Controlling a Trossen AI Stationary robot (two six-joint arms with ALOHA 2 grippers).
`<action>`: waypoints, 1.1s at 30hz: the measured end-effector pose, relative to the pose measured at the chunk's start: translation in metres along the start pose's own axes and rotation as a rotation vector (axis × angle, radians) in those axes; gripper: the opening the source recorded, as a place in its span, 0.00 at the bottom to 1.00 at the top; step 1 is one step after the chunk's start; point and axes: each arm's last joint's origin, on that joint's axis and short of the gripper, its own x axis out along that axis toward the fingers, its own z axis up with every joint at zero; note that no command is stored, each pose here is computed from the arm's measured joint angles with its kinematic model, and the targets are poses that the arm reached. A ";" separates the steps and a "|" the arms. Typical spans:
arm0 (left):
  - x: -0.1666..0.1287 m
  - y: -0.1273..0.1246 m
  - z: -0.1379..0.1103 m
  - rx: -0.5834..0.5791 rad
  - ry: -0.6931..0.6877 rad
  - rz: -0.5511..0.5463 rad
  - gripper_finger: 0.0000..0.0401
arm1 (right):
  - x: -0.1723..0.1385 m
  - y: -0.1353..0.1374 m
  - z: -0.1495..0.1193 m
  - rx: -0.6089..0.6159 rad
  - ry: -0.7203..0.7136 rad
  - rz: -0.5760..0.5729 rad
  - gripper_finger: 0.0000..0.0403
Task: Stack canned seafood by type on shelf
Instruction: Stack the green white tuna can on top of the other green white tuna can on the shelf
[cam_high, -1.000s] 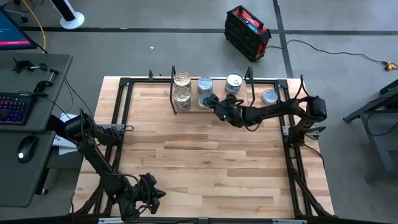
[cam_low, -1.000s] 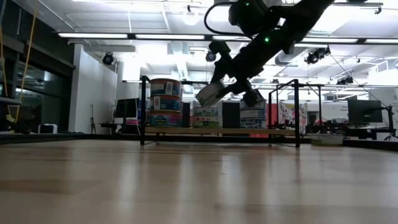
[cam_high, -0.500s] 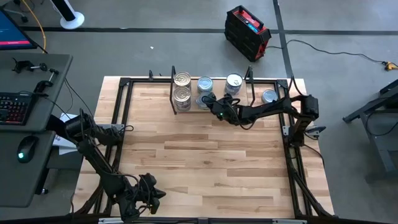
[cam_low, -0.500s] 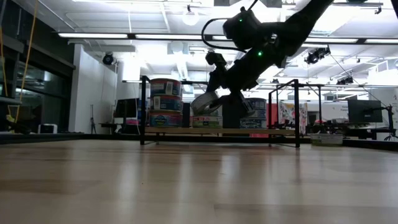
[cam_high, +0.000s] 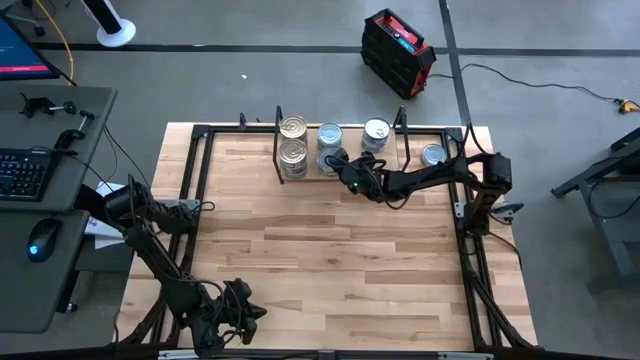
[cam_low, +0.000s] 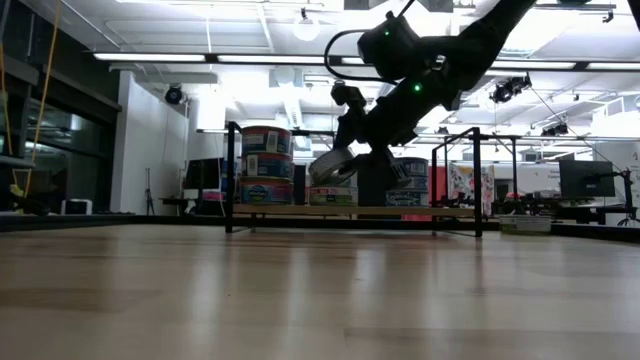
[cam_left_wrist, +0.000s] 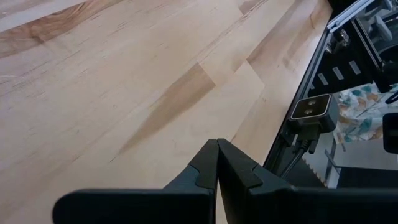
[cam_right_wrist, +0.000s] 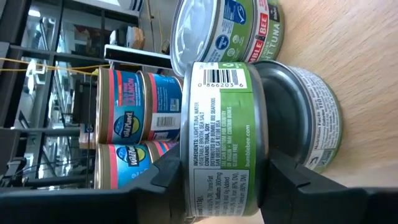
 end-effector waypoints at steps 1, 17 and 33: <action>0.000 0.000 0.000 0.000 0.000 0.000 0.00 | 0.000 0.000 0.000 -0.001 -0.001 -0.001 0.33; 0.000 0.000 0.000 0.007 0.000 0.001 0.00 | 0.000 0.000 -0.003 -0.003 0.075 -0.014 0.79; 0.000 0.001 0.000 0.011 -0.002 0.010 0.00 | 0.001 0.024 -0.007 -0.158 0.126 -0.007 0.83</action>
